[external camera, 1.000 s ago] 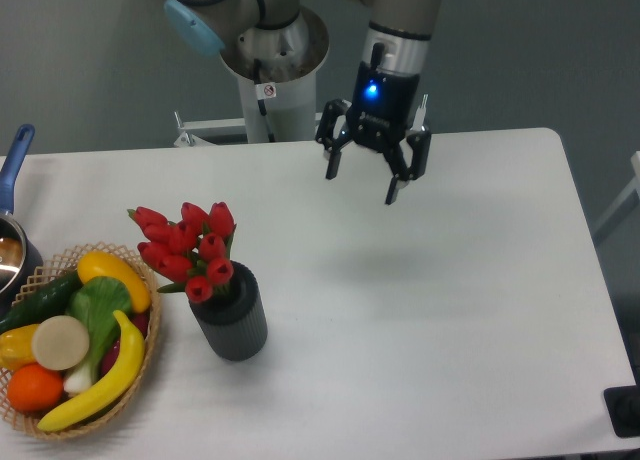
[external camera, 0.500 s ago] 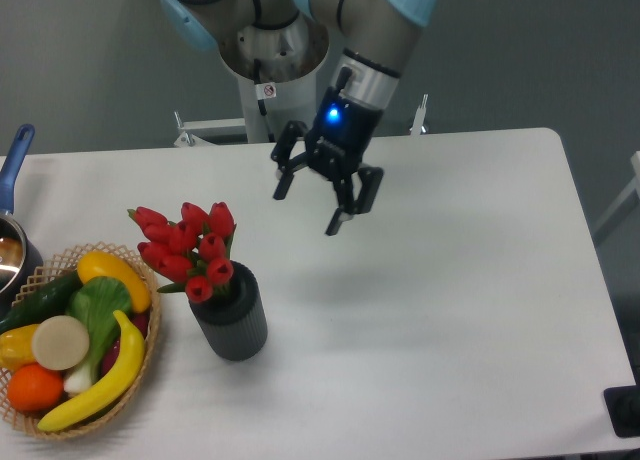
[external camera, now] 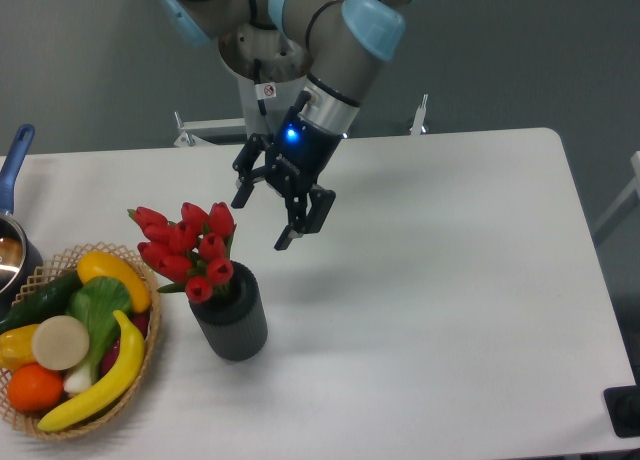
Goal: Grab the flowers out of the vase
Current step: 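Move the open gripper down toward the red tulips in the black vase, then lower the open gripper around the tulip stems just above the vase rim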
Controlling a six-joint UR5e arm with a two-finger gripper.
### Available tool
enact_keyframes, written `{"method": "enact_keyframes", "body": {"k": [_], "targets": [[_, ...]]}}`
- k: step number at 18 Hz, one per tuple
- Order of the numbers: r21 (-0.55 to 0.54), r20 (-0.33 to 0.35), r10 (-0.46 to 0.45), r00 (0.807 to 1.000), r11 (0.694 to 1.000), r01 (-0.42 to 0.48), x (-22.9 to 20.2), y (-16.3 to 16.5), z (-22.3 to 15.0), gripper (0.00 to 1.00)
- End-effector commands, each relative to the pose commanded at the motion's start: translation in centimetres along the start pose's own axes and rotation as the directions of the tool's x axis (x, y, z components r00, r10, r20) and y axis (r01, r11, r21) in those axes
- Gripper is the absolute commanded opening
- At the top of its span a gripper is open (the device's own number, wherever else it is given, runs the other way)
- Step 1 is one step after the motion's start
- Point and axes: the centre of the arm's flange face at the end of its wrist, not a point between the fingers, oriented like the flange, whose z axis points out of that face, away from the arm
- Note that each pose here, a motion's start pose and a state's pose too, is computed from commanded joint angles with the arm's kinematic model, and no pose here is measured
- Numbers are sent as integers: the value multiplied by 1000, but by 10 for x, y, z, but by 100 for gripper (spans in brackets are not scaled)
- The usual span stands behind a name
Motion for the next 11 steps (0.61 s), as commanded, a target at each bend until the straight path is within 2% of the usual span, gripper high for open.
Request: {"method": "enact_keyframes", "body": {"k": [5, 11], "targets": [[14, -47, 15, 999, 1000, -14, 0, -2, 30, 100], [124, -87, 3, 996, 992, 8, -2, -3, 42, 100]]}}
